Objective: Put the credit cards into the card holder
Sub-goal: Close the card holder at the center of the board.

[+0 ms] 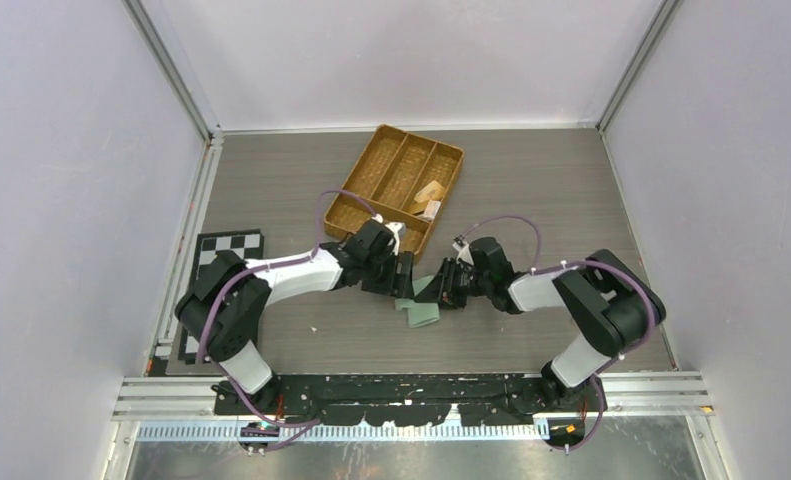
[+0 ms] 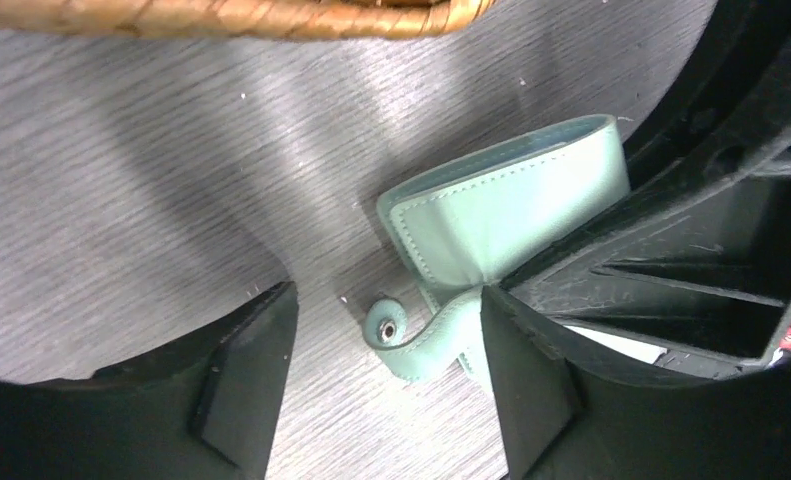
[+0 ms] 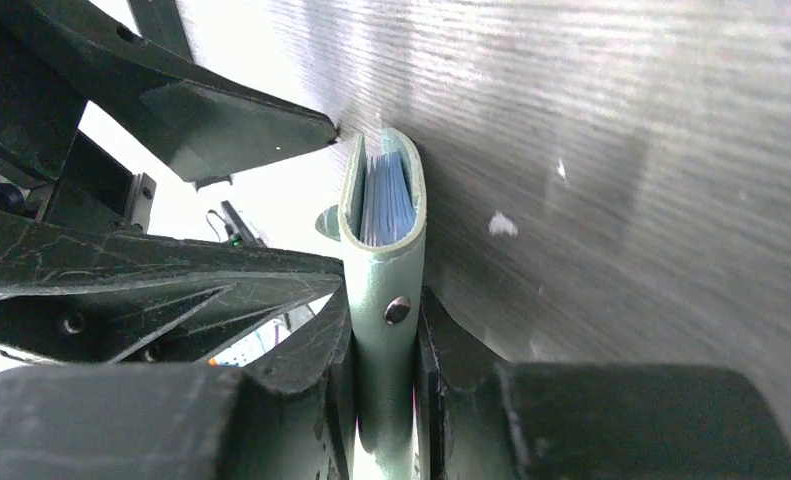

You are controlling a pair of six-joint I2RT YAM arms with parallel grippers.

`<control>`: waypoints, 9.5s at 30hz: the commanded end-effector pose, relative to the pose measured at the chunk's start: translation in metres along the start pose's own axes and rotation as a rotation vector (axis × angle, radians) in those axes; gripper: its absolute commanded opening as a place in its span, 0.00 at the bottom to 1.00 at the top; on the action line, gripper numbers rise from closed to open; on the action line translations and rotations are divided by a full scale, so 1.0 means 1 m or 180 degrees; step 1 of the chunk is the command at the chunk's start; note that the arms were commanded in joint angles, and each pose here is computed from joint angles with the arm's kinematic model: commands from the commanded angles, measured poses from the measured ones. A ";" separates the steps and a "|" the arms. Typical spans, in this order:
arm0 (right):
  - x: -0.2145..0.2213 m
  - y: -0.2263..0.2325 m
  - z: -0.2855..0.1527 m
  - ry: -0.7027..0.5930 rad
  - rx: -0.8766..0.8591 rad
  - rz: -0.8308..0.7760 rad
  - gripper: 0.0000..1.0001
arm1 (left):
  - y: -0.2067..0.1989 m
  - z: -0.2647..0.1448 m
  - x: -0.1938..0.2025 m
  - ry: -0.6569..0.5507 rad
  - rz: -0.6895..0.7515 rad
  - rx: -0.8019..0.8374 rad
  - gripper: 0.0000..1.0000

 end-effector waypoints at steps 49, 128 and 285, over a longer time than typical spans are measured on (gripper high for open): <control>0.020 0.055 0.005 -0.1361 0.3591 -0.1400 0.41 | 0.034 -0.101 -0.006 -0.0733 0.0271 -0.0216 0.85; 0.013 0.023 -0.066 -0.1373 0.2106 -0.0938 0.01 | -0.061 0.035 -0.013 -0.0360 0.0223 0.0229 0.65; -0.041 0.066 -0.096 -0.1440 0.1792 -0.0499 0.68 | -0.004 -0.059 -0.044 -0.0576 0.0023 -0.0218 0.73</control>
Point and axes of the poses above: each gripper's point midway between its finger pads, its own z axis out along the fingers, its own y axis along the line the jaws close on, x = y × z, the point moved 8 cm from there along -z, back along the fingers, and after that the axes turned 13 degrees about z, right-handed, at the moved point
